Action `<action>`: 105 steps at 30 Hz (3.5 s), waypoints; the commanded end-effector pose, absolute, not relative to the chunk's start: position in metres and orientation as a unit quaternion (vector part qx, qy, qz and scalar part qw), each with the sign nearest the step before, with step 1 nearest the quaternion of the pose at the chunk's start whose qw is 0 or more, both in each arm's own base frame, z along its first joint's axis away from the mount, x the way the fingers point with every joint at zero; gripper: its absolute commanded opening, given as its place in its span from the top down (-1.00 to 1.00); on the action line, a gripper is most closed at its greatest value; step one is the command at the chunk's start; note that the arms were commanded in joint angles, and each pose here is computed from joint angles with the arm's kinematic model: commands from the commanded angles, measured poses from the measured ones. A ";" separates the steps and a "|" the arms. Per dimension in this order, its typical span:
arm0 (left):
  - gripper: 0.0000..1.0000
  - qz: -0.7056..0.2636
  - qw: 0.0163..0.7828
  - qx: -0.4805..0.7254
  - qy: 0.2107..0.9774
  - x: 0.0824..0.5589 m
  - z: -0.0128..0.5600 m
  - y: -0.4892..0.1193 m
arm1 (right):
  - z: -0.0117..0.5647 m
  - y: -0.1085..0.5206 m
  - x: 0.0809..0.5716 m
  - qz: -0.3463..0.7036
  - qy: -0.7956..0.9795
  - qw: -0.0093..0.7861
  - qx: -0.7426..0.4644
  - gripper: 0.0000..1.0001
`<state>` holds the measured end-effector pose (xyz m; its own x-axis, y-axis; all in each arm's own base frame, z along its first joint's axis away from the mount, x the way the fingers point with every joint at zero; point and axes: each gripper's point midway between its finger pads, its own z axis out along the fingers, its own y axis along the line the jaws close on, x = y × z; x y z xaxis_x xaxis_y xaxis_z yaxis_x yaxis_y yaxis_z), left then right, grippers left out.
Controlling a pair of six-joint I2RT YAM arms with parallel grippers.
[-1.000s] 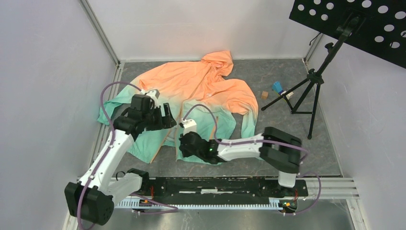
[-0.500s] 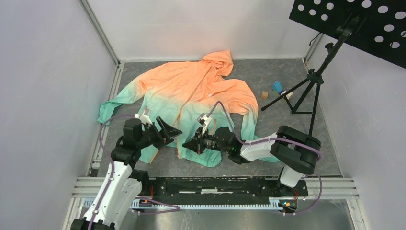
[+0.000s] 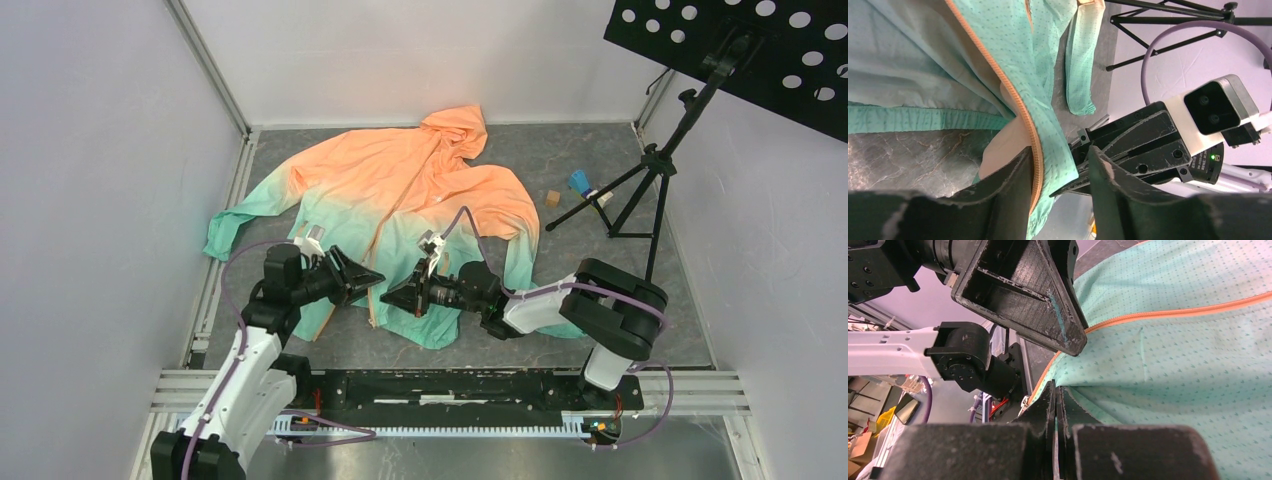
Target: Zip up the jacket
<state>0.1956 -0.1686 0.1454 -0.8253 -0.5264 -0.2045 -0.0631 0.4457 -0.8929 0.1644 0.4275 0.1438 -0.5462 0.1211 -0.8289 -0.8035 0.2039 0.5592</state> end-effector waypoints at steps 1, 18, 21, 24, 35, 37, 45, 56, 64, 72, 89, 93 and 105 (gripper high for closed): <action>0.07 -0.519 0.240 -0.156 0.805 0.194 0.158 -0.174 | 0.147 0.426 0.165 0.584 0.654 0.406 -0.256 0.99; 0.95 -0.520 0.249 -0.126 0.807 0.196 0.162 -0.176 | 0.114 0.415 0.159 0.541 0.744 0.324 -0.221 0.08; 0.96 -0.520 0.248 -0.122 0.808 0.196 0.161 -0.176 | 0.116 0.404 0.153 0.542 0.750 0.317 -0.206 -0.11; 0.95 -0.519 0.250 -0.120 0.808 0.196 0.161 -0.176 | 0.127 0.400 0.146 0.552 0.744 0.318 -0.202 -0.26; 0.95 -0.521 0.248 -0.117 0.808 0.197 0.163 -0.177 | 0.135 0.440 0.151 0.540 0.773 0.289 -0.167 -0.16; 0.96 -0.523 0.249 -0.115 0.807 0.196 0.166 -0.178 | 0.140 0.443 0.153 0.551 0.768 0.290 -0.154 -0.01; 0.96 -0.526 0.249 -0.115 0.805 0.196 0.169 -0.178 | 0.144 0.442 0.159 0.549 0.765 0.305 -0.145 0.00; 0.96 -0.529 0.245 -0.116 0.804 0.194 0.169 -0.179 | 0.146 0.450 0.162 0.553 0.761 0.307 -0.147 0.11; 0.95 -0.530 0.243 -0.115 0.804 0.194 0.170 -0.180 | 0.150 0.454 0.161 0.570 0.741 0.317 -0.158 0.15; 0.96 -0.530 0.242 -0.113 0.805 0.194 0.169 -0.180 | 0.150 0.454 0.163 0.576 0.727 0.334 -0.166 0.48; 0.96 -0.530 0.240 -0.112 0.806 0.195 0.169 -0.180 | 0.147 0.451 0.159 0.583 0.714 0.342 -0.184 0.03; 0.95 -0.531 0.237 -0.111 0.806 0.195 0.169 -0.181 | 0.157 0.454 0.161 0.583 0.691 0.370 -0.213 0.03; 0.96 -0.519 0.242 -0.097 0.814 0.195 0.170 -0.179 | 0.156 0.457 0.154 0.606 0.674 0.358 -0.224 0.03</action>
<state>0.1935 -0.1763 0.1511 -0.8622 -0.4652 -0.2004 -0.0215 0.4289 -0.9031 0.1527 0.4486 0.1338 -0.6776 0.0884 -0.7301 -0.6964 0.2417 0.6757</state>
